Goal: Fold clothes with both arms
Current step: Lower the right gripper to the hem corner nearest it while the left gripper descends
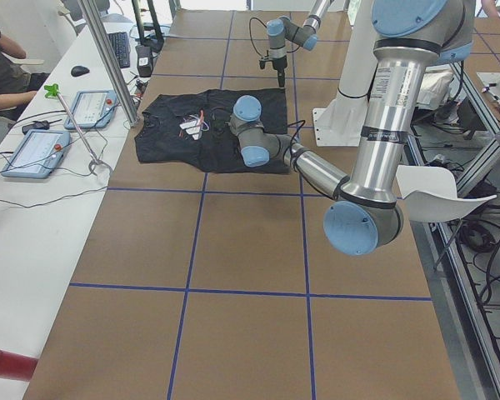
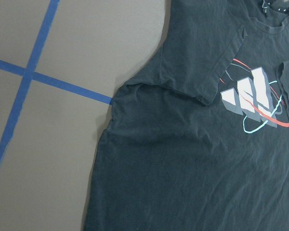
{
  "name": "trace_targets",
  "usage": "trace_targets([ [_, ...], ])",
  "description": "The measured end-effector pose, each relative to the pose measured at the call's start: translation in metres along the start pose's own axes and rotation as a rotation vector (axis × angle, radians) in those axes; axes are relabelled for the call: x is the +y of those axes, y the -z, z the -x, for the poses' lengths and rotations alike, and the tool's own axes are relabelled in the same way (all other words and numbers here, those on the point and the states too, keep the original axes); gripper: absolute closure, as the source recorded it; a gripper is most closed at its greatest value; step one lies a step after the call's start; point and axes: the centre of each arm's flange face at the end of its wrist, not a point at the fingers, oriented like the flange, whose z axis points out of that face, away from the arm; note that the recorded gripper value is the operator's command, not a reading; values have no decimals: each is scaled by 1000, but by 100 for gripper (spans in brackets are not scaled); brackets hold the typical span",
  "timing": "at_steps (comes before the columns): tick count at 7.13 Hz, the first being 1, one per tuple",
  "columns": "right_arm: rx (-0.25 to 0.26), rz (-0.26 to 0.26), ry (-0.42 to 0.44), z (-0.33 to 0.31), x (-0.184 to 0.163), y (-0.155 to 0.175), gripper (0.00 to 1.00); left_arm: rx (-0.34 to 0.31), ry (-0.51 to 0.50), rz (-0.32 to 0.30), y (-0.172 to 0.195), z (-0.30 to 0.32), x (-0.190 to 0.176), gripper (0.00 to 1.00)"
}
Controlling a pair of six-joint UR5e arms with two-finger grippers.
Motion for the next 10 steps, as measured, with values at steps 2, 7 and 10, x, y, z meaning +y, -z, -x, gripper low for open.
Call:
trace_targets([
  [2,2,2,0,0,0,-1,31,0,0,0,0,0,0,0],
  [7,14,7,-7,-6,-1,-5,95,-1,1,0,0,0,0,0],
  [10,7,21,-14,-9,-1,0,100,-1,0,0,-1,0,0,0],
])
